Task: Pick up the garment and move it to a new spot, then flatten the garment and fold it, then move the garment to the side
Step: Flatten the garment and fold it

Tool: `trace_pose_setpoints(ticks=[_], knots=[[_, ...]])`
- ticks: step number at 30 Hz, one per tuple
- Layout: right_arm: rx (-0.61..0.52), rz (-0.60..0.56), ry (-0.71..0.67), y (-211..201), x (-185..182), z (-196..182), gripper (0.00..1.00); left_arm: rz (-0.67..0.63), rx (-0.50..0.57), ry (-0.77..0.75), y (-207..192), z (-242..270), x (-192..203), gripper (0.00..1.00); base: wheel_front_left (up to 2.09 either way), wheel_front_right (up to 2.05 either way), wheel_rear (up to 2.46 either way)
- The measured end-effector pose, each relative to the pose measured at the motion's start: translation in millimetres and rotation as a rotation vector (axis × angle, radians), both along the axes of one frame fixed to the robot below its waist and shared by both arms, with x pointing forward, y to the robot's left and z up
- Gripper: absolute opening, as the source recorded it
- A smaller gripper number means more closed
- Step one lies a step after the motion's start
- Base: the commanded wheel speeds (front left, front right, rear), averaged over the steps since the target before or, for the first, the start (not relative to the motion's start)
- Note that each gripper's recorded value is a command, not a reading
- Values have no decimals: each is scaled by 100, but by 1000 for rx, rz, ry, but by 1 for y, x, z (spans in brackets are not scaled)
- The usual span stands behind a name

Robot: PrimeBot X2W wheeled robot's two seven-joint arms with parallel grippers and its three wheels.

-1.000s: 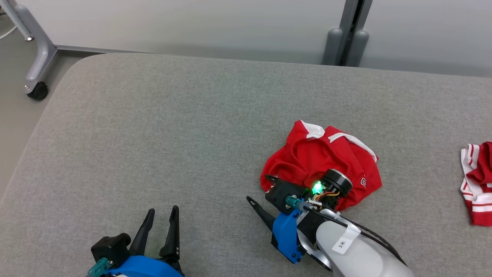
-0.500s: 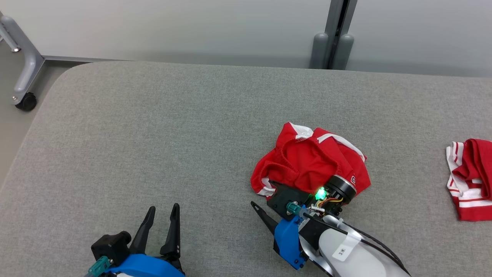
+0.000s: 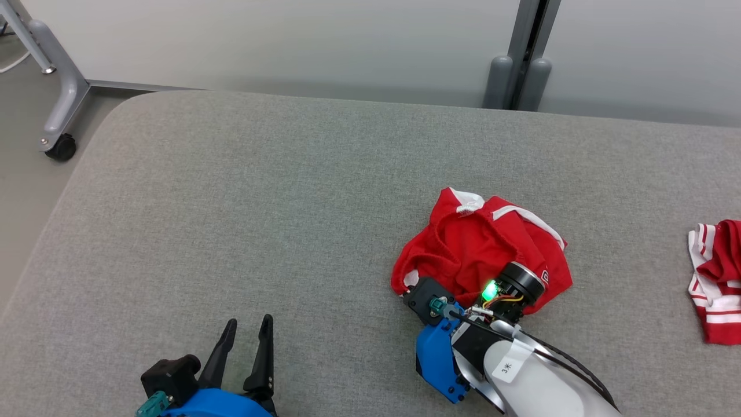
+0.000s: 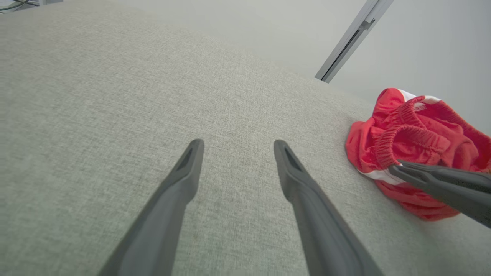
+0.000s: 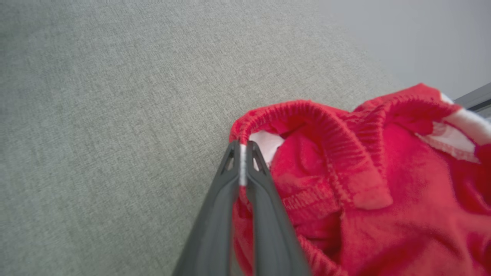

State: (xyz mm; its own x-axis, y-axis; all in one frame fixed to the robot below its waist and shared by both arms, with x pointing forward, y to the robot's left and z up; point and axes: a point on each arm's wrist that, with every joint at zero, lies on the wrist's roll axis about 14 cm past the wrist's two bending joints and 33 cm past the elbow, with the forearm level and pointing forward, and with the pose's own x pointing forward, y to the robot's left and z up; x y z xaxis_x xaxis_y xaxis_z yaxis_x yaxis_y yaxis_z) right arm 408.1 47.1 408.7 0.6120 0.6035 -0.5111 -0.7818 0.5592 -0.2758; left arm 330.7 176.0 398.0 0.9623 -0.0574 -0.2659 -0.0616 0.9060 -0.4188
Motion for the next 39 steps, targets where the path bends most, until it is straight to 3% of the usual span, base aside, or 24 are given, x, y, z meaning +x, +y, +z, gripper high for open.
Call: trace_pose_setpoints(ticks=[4,7,9,15,18,21,24,28,29,31,32,35,39], knots=[[44,2,-29,5,2,12,0,6,-2,3,1,-1,-4,100,0,0,0],[155,22,-86,17,5,39,0,7,-2,-5,1,2,-5,100,0,0,0],[276,59,-163,33,10,75,0,6,-1,-10,0,3,-6,100,0,0,0],[715,167,-497,55,24,245,0,-4,1,-22,-3,6,-11,100,0,0,0],[836,163,-604,44,27,304,0,-11,5,-25,-4,7,-14,100,0,0,0],[881,129,-647,29,30,325,0,-15,9,-26,-5,7,-16,100,0,0,0],[863,61,-603,15,37,301,0,-16,9,-21,-5,5,-16,100,0,0,0],[731,-135,-380,-18,45,185,0,-19,10,-11,-6,2,-14,100,0,0,0],[698,-200,-319,-33,45,154,9,-19,10,-8,-6,1,-13,100,0,0,0],[611,-308,-215,-61,36,96,45,-15,12,-2,-4,0,-12,100,0,0,0],[586,-388,-157,-81,31,69,100,-13,14,1,-3,-1,-12,100,0,0,0],[496,-542,-59,-125,13,15,100,-9,32,3,3,-2,-9,100,0,0,0],[445,-649,-70,-162,10,2,100,9,73,-14,16,3,-3,100,0,0,0]])
